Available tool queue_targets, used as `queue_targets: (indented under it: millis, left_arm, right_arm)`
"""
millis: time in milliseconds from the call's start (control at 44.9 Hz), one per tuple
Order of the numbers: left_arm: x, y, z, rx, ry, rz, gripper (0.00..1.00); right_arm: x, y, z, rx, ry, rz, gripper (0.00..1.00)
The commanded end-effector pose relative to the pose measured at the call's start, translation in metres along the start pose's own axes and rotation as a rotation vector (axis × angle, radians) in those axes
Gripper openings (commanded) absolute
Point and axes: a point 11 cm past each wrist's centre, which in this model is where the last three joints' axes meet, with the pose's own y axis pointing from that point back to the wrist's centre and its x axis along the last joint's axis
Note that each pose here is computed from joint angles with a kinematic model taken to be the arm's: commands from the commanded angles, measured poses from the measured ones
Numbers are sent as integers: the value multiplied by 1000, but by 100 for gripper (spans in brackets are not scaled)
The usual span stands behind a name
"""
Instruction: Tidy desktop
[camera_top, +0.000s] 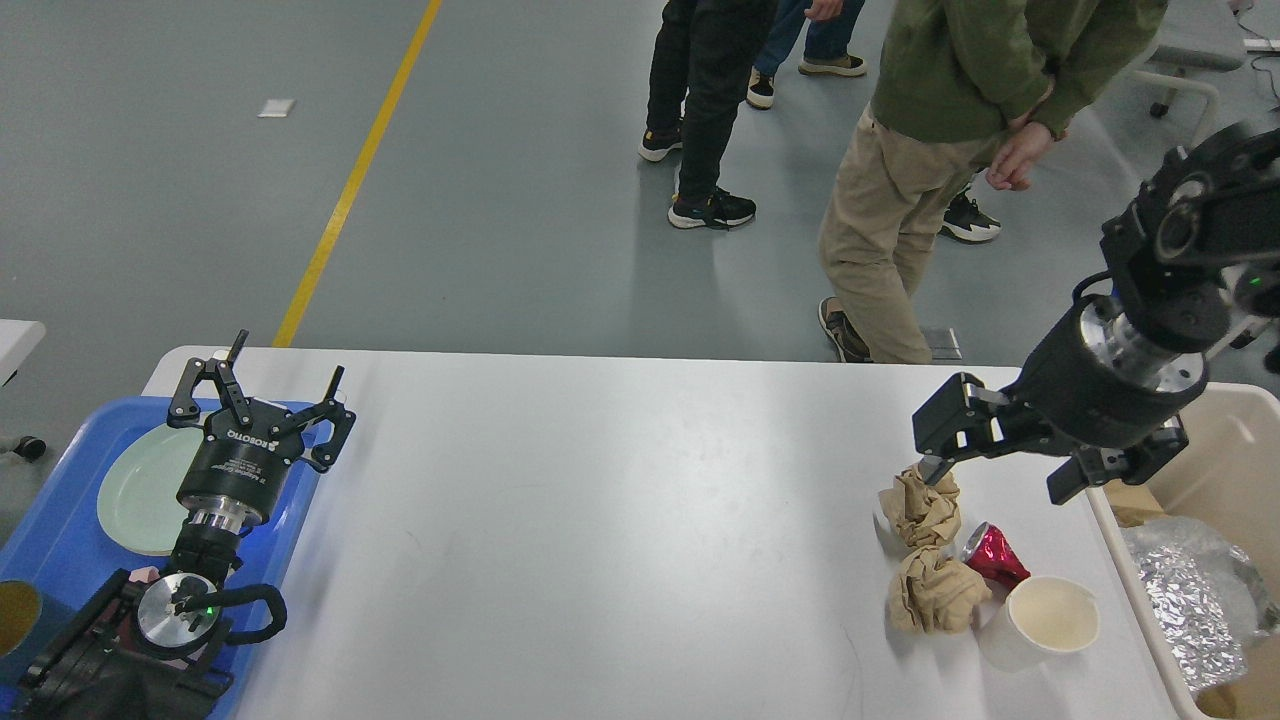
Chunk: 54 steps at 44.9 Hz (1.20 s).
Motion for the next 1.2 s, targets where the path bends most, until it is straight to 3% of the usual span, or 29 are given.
queue_targets:
  millis: [0,201,379,557,1181]
  left_arm:
    - [0,0,0,0,0,1,96]
    - [0,0,0,0,0,1,96]
    - [0,0,0,0,0,1,96]
    - [0,0,0,0,0,1,96]
    - [0,0,0,0,0,0,96]
  right_arm:
    - [0,-45,3,10,-19,-28,100]
    - [2,-127,26,-9,-93,11,100]
    - [12,-174,42,8,-278,65,100]
    - [14,-196,56,-93,-324,76,100]
    - [8,-230,45,-79,-326,86,100]
